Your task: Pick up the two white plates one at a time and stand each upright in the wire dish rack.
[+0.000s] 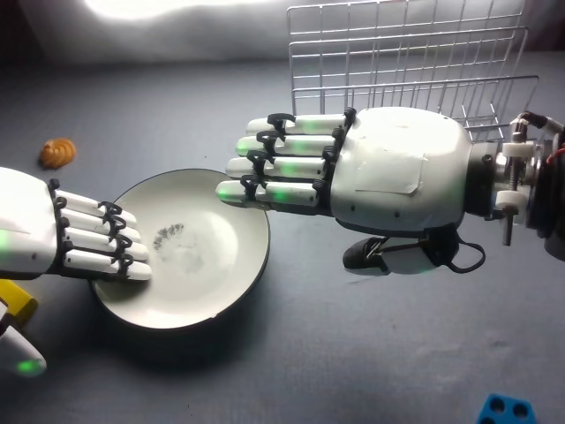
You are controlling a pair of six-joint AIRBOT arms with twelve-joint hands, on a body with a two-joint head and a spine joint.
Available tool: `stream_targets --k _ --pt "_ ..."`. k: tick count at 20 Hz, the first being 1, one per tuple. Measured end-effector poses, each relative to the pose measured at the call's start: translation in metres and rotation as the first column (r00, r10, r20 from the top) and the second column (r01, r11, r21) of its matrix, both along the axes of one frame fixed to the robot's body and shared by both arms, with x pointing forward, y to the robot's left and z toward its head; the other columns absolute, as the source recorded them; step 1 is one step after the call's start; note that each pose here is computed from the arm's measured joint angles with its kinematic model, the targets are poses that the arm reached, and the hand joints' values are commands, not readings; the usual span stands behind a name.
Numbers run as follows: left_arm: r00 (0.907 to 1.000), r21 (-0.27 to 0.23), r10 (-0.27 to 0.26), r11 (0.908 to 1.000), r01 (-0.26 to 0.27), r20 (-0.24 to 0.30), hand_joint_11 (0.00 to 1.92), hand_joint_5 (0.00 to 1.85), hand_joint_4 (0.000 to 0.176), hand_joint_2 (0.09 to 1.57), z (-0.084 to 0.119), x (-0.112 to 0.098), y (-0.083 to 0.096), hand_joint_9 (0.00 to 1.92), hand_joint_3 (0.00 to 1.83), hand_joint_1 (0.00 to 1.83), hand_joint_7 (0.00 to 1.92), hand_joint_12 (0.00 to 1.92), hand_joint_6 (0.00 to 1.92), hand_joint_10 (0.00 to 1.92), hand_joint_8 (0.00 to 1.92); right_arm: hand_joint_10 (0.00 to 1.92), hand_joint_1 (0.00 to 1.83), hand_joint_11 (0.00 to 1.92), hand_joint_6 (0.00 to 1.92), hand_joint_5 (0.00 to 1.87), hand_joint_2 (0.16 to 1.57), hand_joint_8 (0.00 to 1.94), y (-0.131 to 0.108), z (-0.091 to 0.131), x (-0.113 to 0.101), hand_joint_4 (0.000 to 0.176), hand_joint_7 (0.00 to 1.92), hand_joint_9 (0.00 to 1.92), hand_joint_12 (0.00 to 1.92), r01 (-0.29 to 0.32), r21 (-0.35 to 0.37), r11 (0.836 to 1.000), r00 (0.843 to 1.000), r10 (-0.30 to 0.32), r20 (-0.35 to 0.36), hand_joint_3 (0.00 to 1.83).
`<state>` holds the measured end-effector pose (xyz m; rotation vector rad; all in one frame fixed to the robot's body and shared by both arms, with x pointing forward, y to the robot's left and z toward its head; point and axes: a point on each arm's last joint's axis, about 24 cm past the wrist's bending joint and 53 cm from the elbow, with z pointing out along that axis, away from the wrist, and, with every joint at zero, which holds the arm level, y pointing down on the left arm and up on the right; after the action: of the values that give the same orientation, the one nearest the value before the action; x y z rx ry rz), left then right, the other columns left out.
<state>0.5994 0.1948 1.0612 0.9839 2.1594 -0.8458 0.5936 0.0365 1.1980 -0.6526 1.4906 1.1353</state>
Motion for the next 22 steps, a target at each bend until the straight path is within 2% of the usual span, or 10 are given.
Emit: stream_targets --k 2,4,7,9,15,21,22 --pt "0.9997 -0.026 0.010 0.9996 -0.011 -0.021 0.00 0.00 0.000 1.08 -0.002 -0.006 -0.010 0.00 0.00 0.00 0.00 0.00 0.00 0.00 0.00 0.00 1.08 0.00 0.00 0.00 1.08 0.00 0.000 0.000 0.000 0.000 0.00 0.00 0.00 -0.001 0.002 1.000 1.000 0.001 0.001 0.01" --pt "0.9987 -0.064 -0.016 0.9979 0.013 -0.048 0.00 0.00 0.000 1.08 -0.003 -0.019 -0.029 0.00 0.00 0.00 0.00 0.00 0.00 0.00 0.00 0.00 1.13 0.00 0.00 0.00 1.06 0.00 0.000 0.000 0.000 0.000 0.00 0.00 0.00 -0.001 0.002 1.000 1.000 0.001 0.001 0.00" --pt "0.9981 -0.099 -0.045 0.9942 0.041 -0.041 0.00 0.00 0.000 1.09 0.001 -0.024 -0.052 0.00 0.00 0.00 0.00 0.00 0.00 0.00 0.00 0.00 1.12 0.00 0.00 0.00 1.06 0.00 -0.001 0.000 0.001 0.000 0.00 0.00 0.00 0.002 -0.001 1.000 1.000 -0.002 0.003 0.00" --pt "0.9981 -0.112 -0.050 0.9927 0.045 -0.037 0.00 0.00 0.000 1.10 0.002 -0.024 -0.060 0.00 0.01 0.00 0.00 0.00 0.00 0.00 0.00 0.00 1.10 0.00 0.00 0.00 1.06 0.00 -0.001 0.000 0.001 0.000 0.00 0.00 0.00 0.003 0.001 1.000 1.000 -0.003 0.003 0.00" --pt "0.9979 -0.116 -0.061 0.9916 0.057 -0.024 0.00 0.00 0.000 1.09 0.003 -0.021 -0.066 0.00 0.00 0.00 0.00 0.00 0.00 0.00 0.00 0.00 1.09 0.00 0.00 0.00 1.06 0.00 -0.001 -0.001 0.005 0.000 0.00 0.00 0.00 0.008 -0.004 1.000 1.000 -0.007 0.013 0.00" --pt "0.9978 -0.143 -0.064 0.9878 0.062 -0.014 0.00 0.00 0.000 1.09 0.010 -0.019 -0.076 0.00 0.00 0.00 0.00 0.00 0.00 0.00 0.00 0.00 1.17 0.04 0.01 0.04 1.06 0.00 0.003 -0.016 0.026 0.000 0.00 0.00 0.03 0.039 -0.041 0.998 0.999 -0.038 0.017 0.00" --pt "0.9978 -0.143 -0.064 0.9877 0.062 -0.014 0.00 0.00 0.000 1.09 0.010 -0.018 -0.076 0.00 0.00 0.00 0.00 0.00 0.00 0.00 0.00 0.00 1.16 0.01 0.00 0.05 1.07 0.00 0.004 -0.017 0.029 0.000 0.00 0.00 0.16 0.041 -0.042 0.998 0.999 -0.040 0.018 0.00"
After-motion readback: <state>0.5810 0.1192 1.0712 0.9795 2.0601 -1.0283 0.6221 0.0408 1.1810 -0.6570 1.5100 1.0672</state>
